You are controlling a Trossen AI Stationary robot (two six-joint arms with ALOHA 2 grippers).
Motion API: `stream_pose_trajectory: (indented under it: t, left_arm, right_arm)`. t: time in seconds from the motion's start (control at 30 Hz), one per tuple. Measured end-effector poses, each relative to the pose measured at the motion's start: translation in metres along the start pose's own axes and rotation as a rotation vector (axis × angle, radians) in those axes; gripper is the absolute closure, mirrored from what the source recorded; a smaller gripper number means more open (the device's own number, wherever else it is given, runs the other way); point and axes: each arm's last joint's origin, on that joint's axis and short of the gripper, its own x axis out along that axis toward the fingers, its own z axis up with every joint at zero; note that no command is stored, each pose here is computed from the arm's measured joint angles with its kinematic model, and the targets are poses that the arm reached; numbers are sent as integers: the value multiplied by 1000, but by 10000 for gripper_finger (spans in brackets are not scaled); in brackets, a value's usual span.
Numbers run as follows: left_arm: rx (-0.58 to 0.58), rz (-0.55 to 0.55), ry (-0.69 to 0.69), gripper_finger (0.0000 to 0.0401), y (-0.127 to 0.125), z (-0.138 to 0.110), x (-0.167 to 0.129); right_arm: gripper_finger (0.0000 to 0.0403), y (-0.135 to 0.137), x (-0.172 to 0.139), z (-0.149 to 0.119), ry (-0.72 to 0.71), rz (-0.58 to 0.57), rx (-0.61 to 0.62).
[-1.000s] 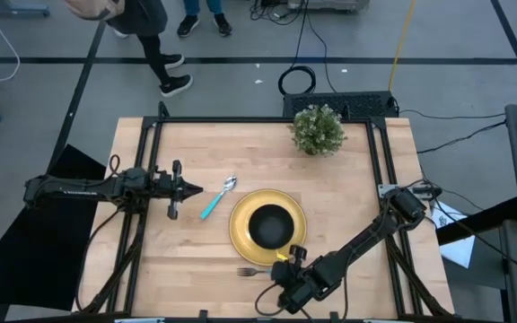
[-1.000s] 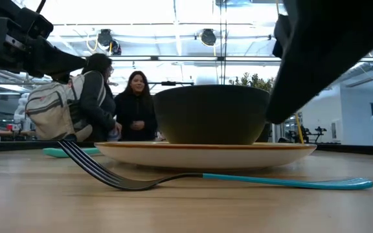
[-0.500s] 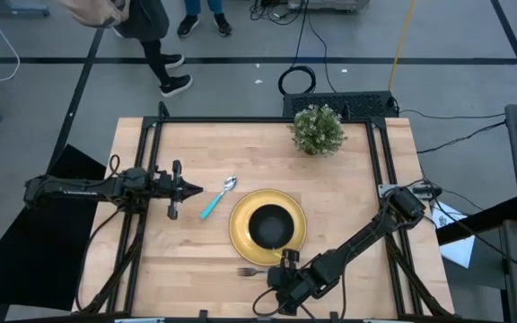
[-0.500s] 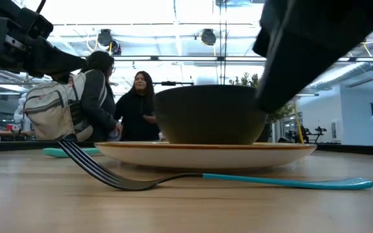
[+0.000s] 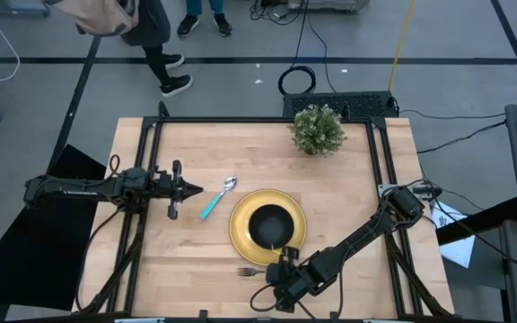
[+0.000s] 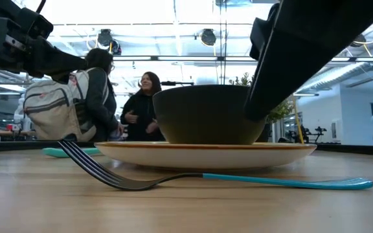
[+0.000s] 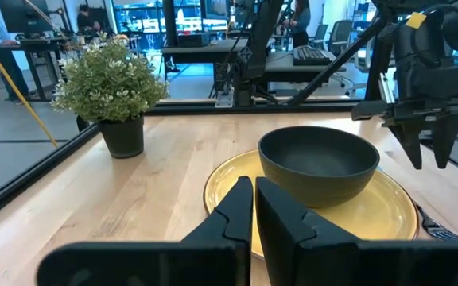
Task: Set table place
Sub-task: Put the blue fork to the right of the black bowl on the yellow plate
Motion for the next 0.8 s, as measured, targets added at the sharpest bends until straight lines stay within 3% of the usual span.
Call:
stream_pose_trajectory:
  t: [0.43, 0.8]
  left_arm:
    - [0, 3, 13, 377, 0, -1, 0]
    - [8, 2, 19, 377, 0, -2, 0]
  right_arm:
    - [268, -8, 28, -11, 97, -45, 14]
    - [268, -10, 28, -10, 100, -52, 26]
